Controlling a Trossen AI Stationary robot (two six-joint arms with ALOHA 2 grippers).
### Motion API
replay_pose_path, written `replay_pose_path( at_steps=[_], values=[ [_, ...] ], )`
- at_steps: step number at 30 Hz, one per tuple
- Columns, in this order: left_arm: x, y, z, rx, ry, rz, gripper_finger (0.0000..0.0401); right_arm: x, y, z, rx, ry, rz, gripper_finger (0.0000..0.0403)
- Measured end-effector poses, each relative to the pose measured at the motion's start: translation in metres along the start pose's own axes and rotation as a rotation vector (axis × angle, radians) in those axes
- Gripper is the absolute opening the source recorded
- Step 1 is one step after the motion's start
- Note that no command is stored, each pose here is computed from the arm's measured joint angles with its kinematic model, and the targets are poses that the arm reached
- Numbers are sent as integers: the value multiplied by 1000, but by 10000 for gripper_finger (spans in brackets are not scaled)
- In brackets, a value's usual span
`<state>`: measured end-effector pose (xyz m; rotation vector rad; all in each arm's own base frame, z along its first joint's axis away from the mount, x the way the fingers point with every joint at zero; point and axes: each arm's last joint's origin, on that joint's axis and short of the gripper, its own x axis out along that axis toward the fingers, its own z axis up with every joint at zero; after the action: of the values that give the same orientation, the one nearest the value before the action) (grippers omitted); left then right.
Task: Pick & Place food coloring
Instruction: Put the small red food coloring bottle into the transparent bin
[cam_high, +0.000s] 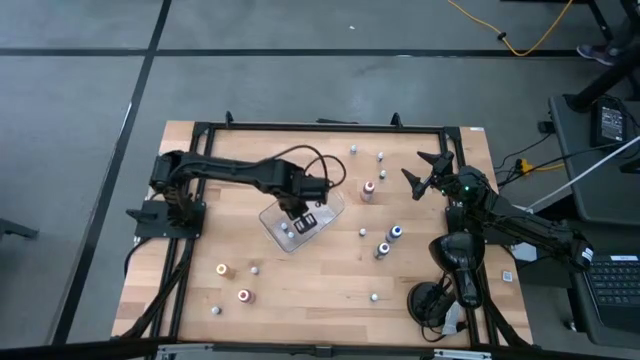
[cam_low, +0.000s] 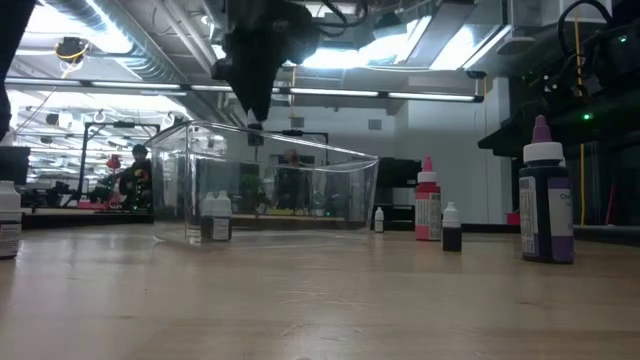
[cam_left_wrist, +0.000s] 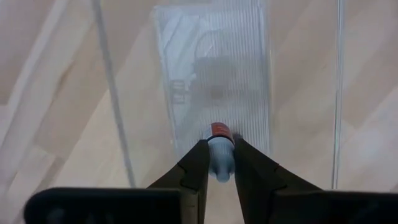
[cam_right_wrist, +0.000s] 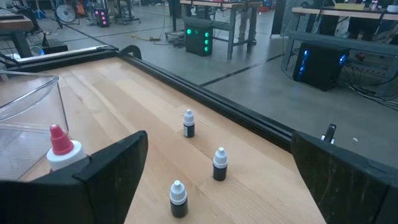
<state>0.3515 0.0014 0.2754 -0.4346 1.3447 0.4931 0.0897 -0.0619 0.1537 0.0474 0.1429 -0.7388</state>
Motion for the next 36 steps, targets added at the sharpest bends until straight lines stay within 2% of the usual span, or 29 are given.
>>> replay_pose_path(
  at_steps=[9,16,21,29,36],
  values=[
    [31,-18,-2,148,-25,-32,56,0,0,0,-1,0,0,394],
    [49,-13,-18,258,25,28,56,0,0,0,0,0,0,394],
    [63,-17,-26,325,11,24,56,0,0,0,0,0,0,394],
    [77,-24,-38,363,-2,8,56,0,0,0,-1,0,0,394],
    [87,-22,-41,358,-12,7,56,0,0,0,-2,0,0,394]
  ],
)
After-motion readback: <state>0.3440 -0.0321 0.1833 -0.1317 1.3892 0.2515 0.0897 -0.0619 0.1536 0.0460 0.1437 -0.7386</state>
